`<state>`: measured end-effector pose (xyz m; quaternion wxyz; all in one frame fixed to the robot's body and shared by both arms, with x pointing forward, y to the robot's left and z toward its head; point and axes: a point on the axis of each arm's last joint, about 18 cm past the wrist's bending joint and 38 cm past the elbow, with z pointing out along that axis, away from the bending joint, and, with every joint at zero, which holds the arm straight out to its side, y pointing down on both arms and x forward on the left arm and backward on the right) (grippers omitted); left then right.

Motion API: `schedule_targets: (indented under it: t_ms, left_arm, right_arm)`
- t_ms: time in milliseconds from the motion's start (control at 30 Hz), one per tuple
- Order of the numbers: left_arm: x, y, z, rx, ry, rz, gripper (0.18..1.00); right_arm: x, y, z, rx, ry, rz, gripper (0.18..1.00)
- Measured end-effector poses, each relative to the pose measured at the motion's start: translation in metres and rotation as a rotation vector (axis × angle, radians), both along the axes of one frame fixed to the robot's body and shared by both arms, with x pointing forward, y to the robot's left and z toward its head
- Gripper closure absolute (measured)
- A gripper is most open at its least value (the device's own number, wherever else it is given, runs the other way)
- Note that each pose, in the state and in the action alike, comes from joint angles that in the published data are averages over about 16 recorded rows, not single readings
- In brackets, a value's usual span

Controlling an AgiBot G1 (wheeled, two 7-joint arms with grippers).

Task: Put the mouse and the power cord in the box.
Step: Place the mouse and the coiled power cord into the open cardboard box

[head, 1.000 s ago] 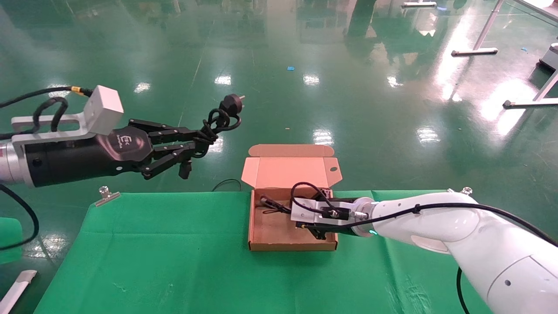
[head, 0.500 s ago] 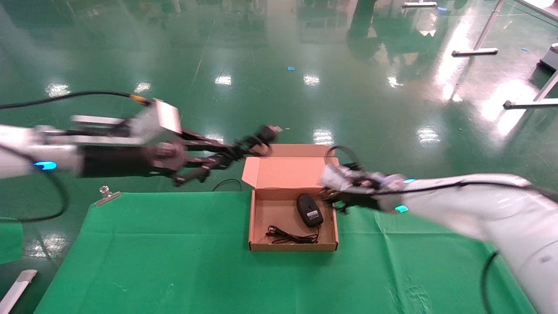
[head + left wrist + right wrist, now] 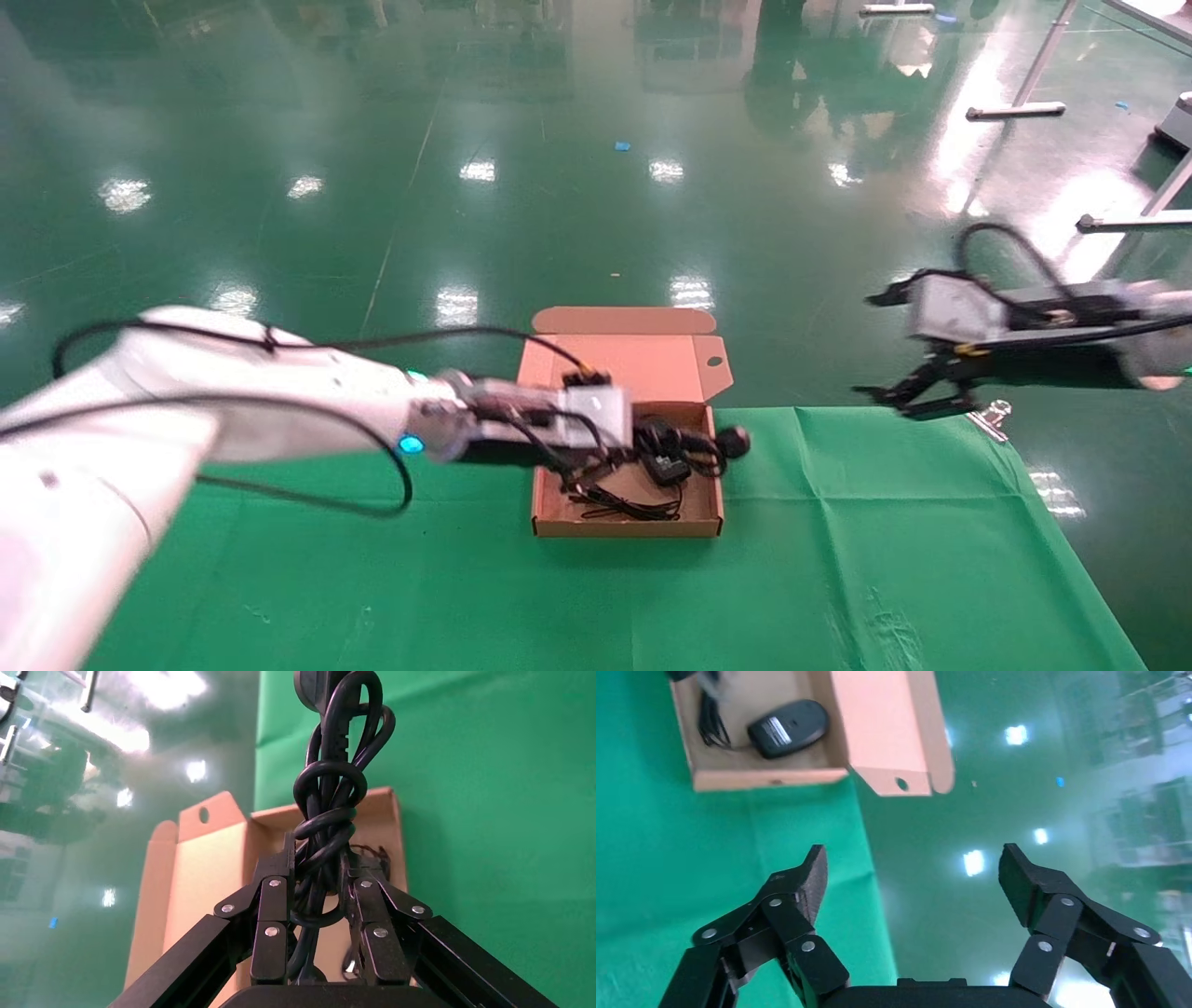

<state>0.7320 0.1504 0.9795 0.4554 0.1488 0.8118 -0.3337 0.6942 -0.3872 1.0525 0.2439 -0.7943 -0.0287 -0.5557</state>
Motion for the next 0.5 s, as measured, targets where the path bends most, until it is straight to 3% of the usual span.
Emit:
schedule_targets:
  t_ms: [233,500]
  left_arm:
    - [0.004,-0.016,-0.027,-0.032,0.067,0.055,0.895]
    - [0.011,-0.018,-0.025,-0.097,0.095,0.139,0.895]
  right_arm:
    - [-0.017,-0.022,0.009,-0.006,-0.004,-0.012,0.257]
    - [-0.021,-0.026,0.01,-0.004,-0.002,-0.015,0.195]
